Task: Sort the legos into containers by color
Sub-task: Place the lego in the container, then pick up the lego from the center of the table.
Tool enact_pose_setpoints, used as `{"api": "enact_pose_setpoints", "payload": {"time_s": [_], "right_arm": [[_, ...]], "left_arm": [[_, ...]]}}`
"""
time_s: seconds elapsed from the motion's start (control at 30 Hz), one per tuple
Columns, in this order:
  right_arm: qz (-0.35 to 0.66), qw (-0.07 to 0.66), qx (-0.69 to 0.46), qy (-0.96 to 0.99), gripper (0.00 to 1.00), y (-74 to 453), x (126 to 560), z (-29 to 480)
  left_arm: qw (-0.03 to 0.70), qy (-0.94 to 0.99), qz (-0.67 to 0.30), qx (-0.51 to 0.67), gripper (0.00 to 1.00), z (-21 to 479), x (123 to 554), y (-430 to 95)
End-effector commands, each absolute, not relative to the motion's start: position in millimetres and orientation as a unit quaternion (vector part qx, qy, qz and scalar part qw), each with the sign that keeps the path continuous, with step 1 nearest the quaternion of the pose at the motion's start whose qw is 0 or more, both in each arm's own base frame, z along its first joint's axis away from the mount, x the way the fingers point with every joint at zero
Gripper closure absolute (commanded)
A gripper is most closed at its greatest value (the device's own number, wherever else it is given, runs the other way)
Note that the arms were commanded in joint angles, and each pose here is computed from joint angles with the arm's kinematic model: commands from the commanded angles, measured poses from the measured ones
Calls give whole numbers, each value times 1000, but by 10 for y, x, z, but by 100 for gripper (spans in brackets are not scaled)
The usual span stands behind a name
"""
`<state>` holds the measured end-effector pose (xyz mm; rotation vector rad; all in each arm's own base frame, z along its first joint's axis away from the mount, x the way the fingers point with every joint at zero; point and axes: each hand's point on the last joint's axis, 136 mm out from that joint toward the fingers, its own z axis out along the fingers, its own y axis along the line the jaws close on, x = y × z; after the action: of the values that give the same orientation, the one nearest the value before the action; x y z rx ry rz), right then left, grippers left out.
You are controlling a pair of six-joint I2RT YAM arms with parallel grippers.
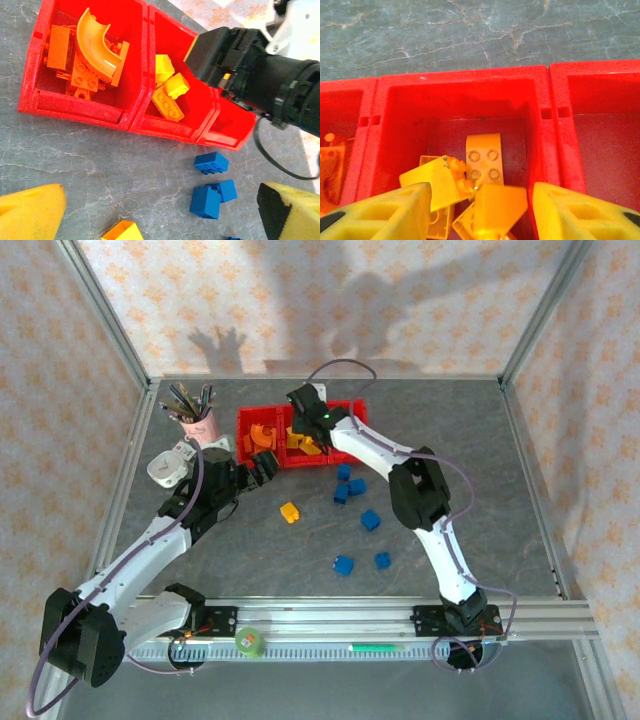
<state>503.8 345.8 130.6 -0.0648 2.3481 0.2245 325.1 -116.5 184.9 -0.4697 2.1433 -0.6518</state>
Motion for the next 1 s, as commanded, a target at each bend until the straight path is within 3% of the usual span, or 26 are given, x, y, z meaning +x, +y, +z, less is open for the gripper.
{"api": "enact_pose_setpoints", "payload": {"time_s": [0.0, 0.23, 0.6, 0.97], "right_arm": [[119, 407, -36, 905, 41, 3499, 4808, 1864], [141, 383, -73, 910, 34, 3581, 4143, 1780], [159, 310, -156, 924, 25, 3750, 2940, 1144], [123, 290, -190, 930, 25, 3968, 2751, 633]], "left_arm": [[437, 842, -255, -185, 1, 2059, 3237, -1086], [434, 846, -239, -198, 1, 2000, 2995, -943], [415, 854, -219, -225, 1, 1782, 2601, -741], [413, 845, -231, -250, 1, 1661, 2456, -682]]}}
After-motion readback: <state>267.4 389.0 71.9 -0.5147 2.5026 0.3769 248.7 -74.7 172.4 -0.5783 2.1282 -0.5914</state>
